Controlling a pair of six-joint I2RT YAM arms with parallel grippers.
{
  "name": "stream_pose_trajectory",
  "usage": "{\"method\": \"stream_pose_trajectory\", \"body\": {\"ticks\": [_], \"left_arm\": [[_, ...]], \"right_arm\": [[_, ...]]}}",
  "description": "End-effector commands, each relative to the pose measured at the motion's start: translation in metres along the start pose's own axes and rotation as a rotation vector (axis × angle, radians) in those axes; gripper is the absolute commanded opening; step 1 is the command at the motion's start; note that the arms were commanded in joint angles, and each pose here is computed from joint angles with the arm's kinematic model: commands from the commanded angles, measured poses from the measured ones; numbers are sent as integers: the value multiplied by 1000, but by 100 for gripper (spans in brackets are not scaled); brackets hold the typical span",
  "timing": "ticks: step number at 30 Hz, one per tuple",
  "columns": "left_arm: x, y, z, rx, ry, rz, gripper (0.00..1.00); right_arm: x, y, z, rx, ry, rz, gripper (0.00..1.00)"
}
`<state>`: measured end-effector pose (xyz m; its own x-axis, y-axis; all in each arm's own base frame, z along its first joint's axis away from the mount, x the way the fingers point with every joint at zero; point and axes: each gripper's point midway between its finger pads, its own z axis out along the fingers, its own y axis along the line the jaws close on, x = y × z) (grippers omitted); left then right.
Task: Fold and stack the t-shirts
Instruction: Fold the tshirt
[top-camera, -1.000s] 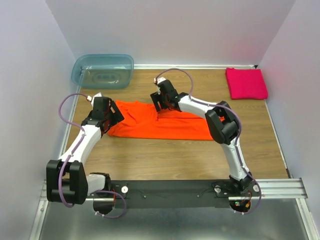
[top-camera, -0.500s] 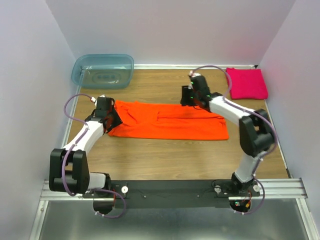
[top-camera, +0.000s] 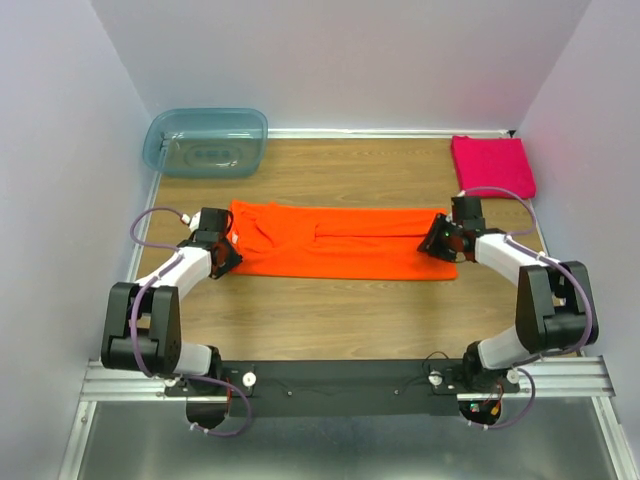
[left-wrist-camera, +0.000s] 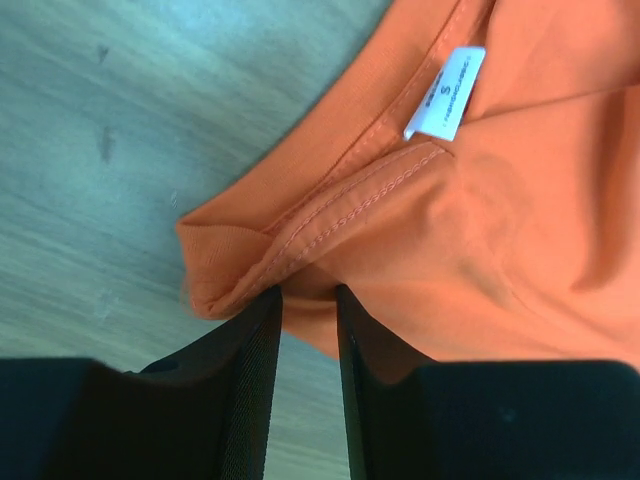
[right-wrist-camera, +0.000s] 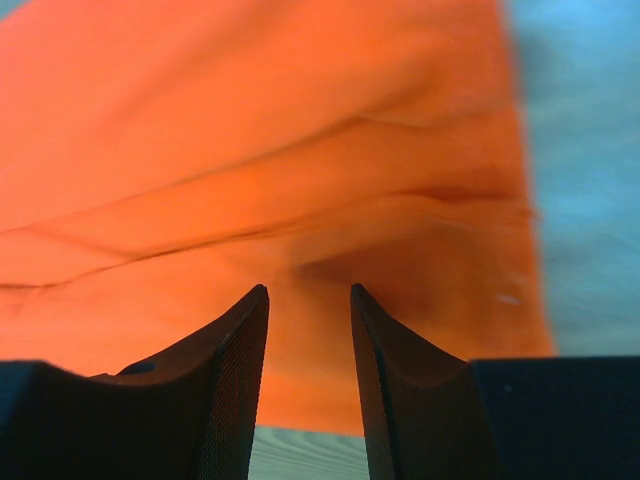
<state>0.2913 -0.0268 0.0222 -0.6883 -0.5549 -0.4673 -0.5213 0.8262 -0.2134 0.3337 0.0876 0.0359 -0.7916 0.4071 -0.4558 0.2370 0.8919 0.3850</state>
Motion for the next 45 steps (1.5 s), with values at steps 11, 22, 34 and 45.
{"method": "stream_pose_trajectory", "body": {"ticks": [11,22,34,45], "left_arm": [[2,33,14,-163,7,-68,35],[-96,-51,-55,-13,-263,58,70],[-79,-154,-23,143,-166,147,64],[-57,-147,48,9,-63,244,63]], "right_arm": [[38,-94,-23,255,51,257,46],[-15,-45,-57,125,-9,9,49],[-89,-30,-15,143,-96,-13,41],[-47,-50,38,271,60,-100,41]]}}
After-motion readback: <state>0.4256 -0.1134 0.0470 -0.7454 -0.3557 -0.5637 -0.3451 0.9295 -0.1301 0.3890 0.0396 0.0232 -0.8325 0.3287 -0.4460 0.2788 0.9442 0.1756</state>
